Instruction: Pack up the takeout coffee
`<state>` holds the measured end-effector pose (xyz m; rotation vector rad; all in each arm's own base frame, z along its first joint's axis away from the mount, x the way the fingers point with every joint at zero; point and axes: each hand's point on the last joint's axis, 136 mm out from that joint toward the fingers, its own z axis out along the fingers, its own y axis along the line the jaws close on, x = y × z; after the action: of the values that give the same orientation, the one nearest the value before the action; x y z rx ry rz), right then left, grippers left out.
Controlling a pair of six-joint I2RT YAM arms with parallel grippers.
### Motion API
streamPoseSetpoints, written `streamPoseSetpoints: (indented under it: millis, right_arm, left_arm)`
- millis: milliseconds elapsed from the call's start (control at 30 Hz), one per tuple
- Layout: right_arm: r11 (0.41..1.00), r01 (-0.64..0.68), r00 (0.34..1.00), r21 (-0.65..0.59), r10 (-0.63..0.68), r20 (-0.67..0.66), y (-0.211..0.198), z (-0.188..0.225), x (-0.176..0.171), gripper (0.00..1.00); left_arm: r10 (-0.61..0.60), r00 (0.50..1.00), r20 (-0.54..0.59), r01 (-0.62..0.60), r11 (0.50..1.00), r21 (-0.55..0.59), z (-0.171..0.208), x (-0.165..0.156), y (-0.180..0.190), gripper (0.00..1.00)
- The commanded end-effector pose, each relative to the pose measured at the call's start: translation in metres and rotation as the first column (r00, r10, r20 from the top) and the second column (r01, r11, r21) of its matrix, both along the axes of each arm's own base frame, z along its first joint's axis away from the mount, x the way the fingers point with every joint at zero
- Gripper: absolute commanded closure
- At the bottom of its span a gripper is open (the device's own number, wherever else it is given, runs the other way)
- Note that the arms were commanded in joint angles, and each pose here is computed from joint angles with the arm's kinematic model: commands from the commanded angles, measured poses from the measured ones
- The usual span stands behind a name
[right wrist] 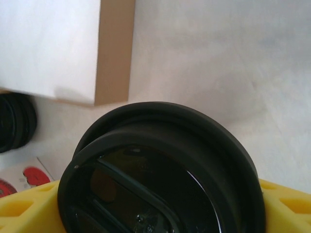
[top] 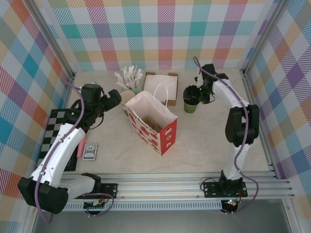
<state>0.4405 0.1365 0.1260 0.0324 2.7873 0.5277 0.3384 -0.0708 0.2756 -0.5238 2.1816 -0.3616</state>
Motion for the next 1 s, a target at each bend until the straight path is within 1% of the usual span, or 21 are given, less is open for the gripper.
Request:
streamPoseSetpoints:
  millis: [0,100,167,367,533,667,800,867,967]
  right_arm:
    - [1.0,-0.002,0.999,0.005,0.002,0.05,0.002,0.003,-0.013,0.19]
    - [1.0,0.003,0.999,-0.016,-0.002,0.038,-0.003,-0.003,-0.03,0.18]
    - [1.0,-0.001,0.999,-0.012,0.001,0.032,-0.003,-0.007,-0.041,0.18]
    - [1.0,-0.013,1.0,-0.011,0.013,0.013,-0.001,-0.017,-0.062,0.17]
    - [1.0,-0.021,1.0,-0.012,0.021,0.021,-0.001,-0.013,-0.067,0.15]
    - [0.999,-0.036,0.999,-0.017,0.037,0.04,-0.001,-0.003,-0.065,0.08]
    - [0.997,-0.015,0.998,-0.072,0.02,0.059,-0.009,0.007,-0.063,0.02]
    - [0.993,0.019,0.998,-0.113,-0.012,0.059,-0.016,0.009,-0.062,0.0]
    - [0.988,0.037,0.997,-0.148,-0.027,0.066,-0.018,0.016,-0.063,0.0]
  left_arm:
    - [-0.035,0.999,0.018,0.036,0.999,-0.036,0.009,0.004,-0.008,0.0]
    - [-0.063,0.998,-0.004,0.063,0.996,-0.063,0.009,0.007,-0.017,0.0]
    - [-0.084,0.995,-0.047,0.08,0.994,-0.074,0.005,0.007,-0.022,0.0]
    - [-0.138,0.98,-0.145,0.126,0.988,-0.094,-0.004,-0.004,-0.038,0.09]
    - [-0.196,0.963,-0.186,0.181,0.979,-0.096,-0.002,-0.018,-0.055,0.11]
    - [-0.251,0.954,-0.163,0.236,0.966,-0.109,0.003,-0.022,-0.071,0.11]
    - [-0.276,0.944,-0.178,0.259,0.959,-0.114,0.0,-0.023,-0.08,0.12]
    - [-0.279,0.94,-0.195,0.263,0.959,-0.105,-0.002,-0.023,-0.083,0.16]
    - [-0.288,0.934,-0.21,0.273,0.957,-0.098,-0.004,-0.022,-0.087,0.27]
